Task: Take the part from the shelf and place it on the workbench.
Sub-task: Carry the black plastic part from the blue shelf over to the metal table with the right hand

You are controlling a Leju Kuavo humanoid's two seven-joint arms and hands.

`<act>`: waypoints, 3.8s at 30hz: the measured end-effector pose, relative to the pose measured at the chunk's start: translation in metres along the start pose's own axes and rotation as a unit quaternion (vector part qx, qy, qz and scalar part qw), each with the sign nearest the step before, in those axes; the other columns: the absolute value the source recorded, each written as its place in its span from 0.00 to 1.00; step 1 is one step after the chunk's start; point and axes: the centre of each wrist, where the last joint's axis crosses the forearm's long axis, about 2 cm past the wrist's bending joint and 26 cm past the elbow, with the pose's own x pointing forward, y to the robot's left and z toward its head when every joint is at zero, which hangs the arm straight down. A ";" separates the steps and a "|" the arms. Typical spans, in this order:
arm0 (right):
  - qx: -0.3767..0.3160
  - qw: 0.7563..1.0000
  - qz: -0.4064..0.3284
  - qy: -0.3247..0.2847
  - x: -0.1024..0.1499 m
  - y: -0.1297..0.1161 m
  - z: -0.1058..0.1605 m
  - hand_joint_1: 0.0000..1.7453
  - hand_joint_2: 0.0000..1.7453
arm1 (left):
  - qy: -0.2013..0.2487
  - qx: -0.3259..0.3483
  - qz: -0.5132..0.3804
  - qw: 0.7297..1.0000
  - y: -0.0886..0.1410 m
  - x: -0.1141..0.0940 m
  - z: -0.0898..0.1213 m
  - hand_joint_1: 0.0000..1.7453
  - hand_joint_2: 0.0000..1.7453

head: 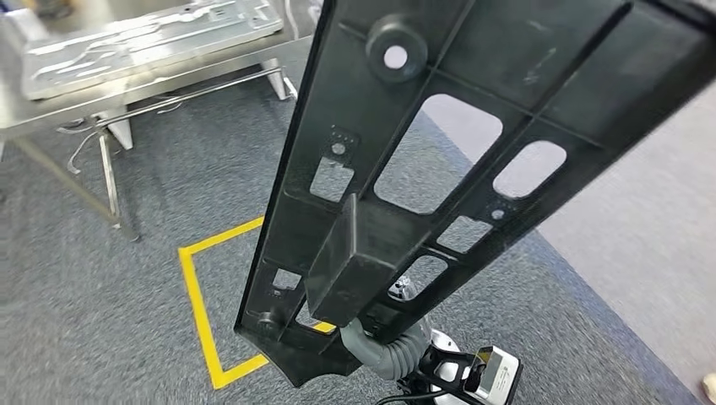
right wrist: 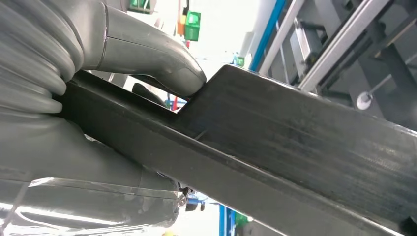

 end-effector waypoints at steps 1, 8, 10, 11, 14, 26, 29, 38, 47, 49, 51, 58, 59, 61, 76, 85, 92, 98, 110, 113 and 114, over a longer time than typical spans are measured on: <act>-0.001 1.000 0.001 0.000 0.000 0.000 0.000 1.00 1.00 | -0.002 -0.001 0.000 1.000 0.001 0.000 0.000 0.00 1.00; -0.004 1.000 0.007 -0.002 0.001 -0.003 -0.001 1.00 1.00 | -0.019 -0.017 0.001 1.000 0.002 0.002 -0.001 0.00 1.00; -0.006 1.000 0.008 -0.004 0.001 -0.004 -0.002 1.00 1.00 | -0.021 -0.018 0.003 1.000 0.001 0.003 -0.001 0.00 1.00; -0.006 1.000 0.009 -0.004 0.001 -0.004 -0.001 1.00 1.00 | -0.022 -0.019 0.003 1.000 0.001 0.005 -0.002 0.00 1.00; -0.006 1.000 0.008 -0.003 0.001 -0.005 -0.001 1.00 1.00 | -0.024 -0.019 0.006 1.000 0.001 0.006 -0.002 0.00 1.00; -0.007 1.000 -0.013 -0.017 0.004 -0.007 -0.006 1.00 1.00 | -0.029 -0.027 0.011 0.999 -0.001 0.004 -0.001 0.00 1.00; -0.011 1.000 -0.014 -0.016 0.004 -0.006 -0.004 1.00 1.00 | -0.029 -0.030 0.012 0.999 0.000 0.004 -0.001 0.00 1.00; -0.012 1.000 -0.012 -0.017 0.005 -0.008 -0.004 1.00 1.00 | -0.029 -0.035 0.014 0.999 0.001 0.005 -0.002 0.00 1.00; -0.012 1.000 -0.011 -0.017 0.006 -0.010 -0.003 1.00 1.00 | -0.028 -0.039 0.017 0.999 0.000 0.006 -0.002 0.00 1.00; -0.012 1.000 -0.010 -0.018 0.006 -0.011 -0.004 1.00 1.00 | -0.028 -0.041 0.015 0.999 -0.001 0.006 -0.002 0.00 1.00; -0.012 1.000 -0.010 -0.018 0.006 -0.011 -0.004 1.00 1.00 | -0.028 -0.041 0.014 0.999 -0.001 0.006 -0.002 0.00 1.00; -0.015 1.000 -0.013 -0.021 0.006 -0.010 -0.005 1.00 1.00 | -0.029 -0.039 0.010 0.999 0.002 0.006 -0.002 0.00 1.00; -0.016 1.000 -0.014 -0.020 0.006 -0.009 -0.005 1.00 1.00 | -0.028 -0.039 0.010 0.999 0.003 0.005 -0.002 0.00 1.00; -0.017 1.000 -0.015 -0.019 0.006 -0.009 -0.004 1.00 1.00 | -0.027 -0.038 0.009 0.999 0.003 0.005 -0.002 0.00 1.00; -0.019 0.999 -0.018 -0.019 0.005 -0.009 -0.004 1.00 1.00 | -0.026 -0.038 0.011 0.999 0.005 0.005 -0.003 0.00 1.00; -0.019 0.999 -0.017 -0.021 0.005 -0.011 -0.005 1.00 1.00 | -0.026 -0.040 0.010 0.999 0.002 0.006 -0.002 0.00 1.00; -0.019 0.999 -0.020 -0.023 0.004 -0.010 -0.007 1.00 1.00 | -0.024 -0.039 0.008 0.999 0.003 0.004 -0.002 0.00 1.00; -0.018 0.999 -0.022 -0.023 0.003 -0.010 -0.008 1.00 1.00 | -0.022 -0.037 0.010 0.999 0.005 0.003 -0.002 0.00 1.00; -0.019 0.999 -0.022 -0.020 0.002 -0.010 -0.007 1.00 1.00 | -0.023 -0.037 0.011 0.999 0.004 0.004 -0.002 0.00 1.00; -0.021 0.999 -0.022 -0.018 0.002 -0.010 -0.006 1.00 1.00 | -0.025 -0.038 0.011 0.999 0.003 0.006 -0.003 0.00 1.00; -0.021 0.999 -0.022 -0.018 0.002 -0.010 -0.006 1.00 1.00 | -0.025 -0.038 0.011 0.999 0.003 0.006 -0.003 0.00 1.00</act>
